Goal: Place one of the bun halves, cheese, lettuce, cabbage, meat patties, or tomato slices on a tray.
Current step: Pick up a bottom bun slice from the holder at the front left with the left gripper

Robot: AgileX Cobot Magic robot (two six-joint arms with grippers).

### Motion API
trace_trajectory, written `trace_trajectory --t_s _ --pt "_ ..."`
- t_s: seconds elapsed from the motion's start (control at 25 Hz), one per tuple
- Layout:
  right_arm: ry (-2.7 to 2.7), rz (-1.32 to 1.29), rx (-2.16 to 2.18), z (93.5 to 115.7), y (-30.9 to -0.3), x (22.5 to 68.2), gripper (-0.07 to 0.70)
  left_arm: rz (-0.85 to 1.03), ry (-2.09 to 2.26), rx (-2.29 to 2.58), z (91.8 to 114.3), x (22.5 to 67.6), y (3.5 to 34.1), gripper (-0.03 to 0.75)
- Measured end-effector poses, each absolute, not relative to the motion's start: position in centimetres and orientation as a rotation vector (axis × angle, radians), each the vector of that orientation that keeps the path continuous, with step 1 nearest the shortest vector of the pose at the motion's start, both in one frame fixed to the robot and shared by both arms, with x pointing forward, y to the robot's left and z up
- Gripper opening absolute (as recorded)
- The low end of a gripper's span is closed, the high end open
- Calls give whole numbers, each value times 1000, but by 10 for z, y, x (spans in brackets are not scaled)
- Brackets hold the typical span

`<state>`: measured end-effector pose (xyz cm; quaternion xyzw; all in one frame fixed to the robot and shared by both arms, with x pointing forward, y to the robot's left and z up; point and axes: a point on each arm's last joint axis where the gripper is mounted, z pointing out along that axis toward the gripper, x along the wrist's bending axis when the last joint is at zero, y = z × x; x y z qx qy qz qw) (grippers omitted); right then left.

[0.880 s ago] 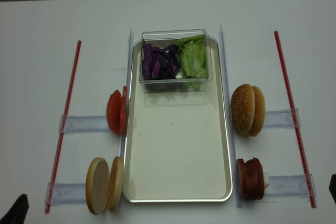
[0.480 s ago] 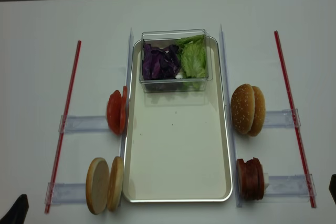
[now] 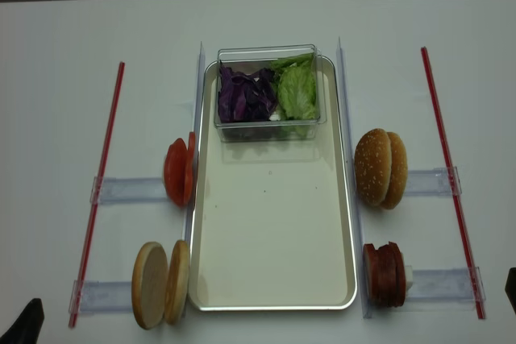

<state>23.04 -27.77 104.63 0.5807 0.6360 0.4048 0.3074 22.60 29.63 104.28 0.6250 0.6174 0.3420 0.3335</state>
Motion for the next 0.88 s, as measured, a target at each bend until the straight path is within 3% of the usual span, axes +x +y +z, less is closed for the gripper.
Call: trace_trajectory --t_s 0.64,0.88 --pt "1682 1071 1536 1046 -278 230 657 831 1592 1638 1042 225 292 538" --pt "1682 1071 1536 1046 -278 230 657 717 1624 1731 1052 237 290 539"
